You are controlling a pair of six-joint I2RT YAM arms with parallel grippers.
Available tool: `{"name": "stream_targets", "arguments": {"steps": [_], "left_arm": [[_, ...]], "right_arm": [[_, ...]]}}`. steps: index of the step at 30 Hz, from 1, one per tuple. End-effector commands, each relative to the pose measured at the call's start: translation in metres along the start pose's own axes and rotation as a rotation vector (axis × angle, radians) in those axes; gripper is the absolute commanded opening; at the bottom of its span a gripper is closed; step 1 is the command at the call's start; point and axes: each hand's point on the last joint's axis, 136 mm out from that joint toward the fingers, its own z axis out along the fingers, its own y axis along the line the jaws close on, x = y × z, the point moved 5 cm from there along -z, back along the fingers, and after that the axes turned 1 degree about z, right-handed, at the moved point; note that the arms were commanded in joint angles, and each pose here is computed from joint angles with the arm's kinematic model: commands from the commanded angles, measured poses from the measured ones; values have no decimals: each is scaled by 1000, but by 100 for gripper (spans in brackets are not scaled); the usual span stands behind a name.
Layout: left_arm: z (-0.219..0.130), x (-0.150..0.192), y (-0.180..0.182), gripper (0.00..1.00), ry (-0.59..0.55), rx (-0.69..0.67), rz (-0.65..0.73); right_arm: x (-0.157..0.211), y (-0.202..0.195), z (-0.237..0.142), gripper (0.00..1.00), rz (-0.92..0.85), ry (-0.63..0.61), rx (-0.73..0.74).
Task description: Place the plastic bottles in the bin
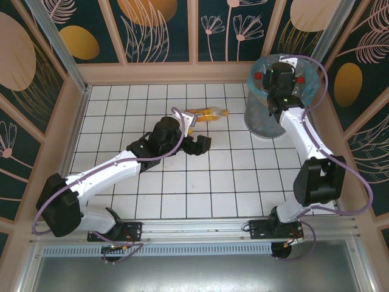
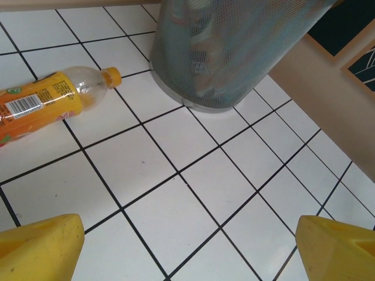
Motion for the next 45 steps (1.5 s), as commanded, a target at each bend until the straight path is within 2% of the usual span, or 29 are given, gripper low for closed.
{"name": "stream_targets", "arguments": {"steps": [1,6,11,15,19,23,28,32,35,38,41,45], "left_arm": [[-7,0,1,93,-15,-15,0],[-7,0,1,93,-13,-17,2],[-6,0,2,93,-14,-21,6],[-4,1,2,93,-10,-23,5],[-3,2,3,93,-12,-26,-8],[-4,0,3,93,-23,-28,-15],[-6,-2,6,94,-35,-51,-15],[-11,1,13,94,-52,-98,-14],[-20,-5,16,95,-90,-137,-7],[-30,-14,21,96,-140,-194,-1],[-41,-21,25,97,-185,-248,-3],[-52,-18,35,99,-208,-320,-12]], "right_arm": [[-1,-1,18,63,80,35,-36],[12,-19,43,62,169,145,2],[15,-31,33,62,217,144,-12],[-6,-27,2,61,276,78,-101],[-38,-21,-41,58,300,-70,-170],[-63,-21,-61,52,321,-174,-197],[-72,-13,-60,50,318,-168,-221],[-71,-1,-67,52,293,-155,-250],[-71,20,-83,54,262,-152,-301],[-65,59,-104,54,193,-142,-384],[-40,103,-116,58,116,-80,-506],[15,159,-118,66,-29,-12,-641]]}}
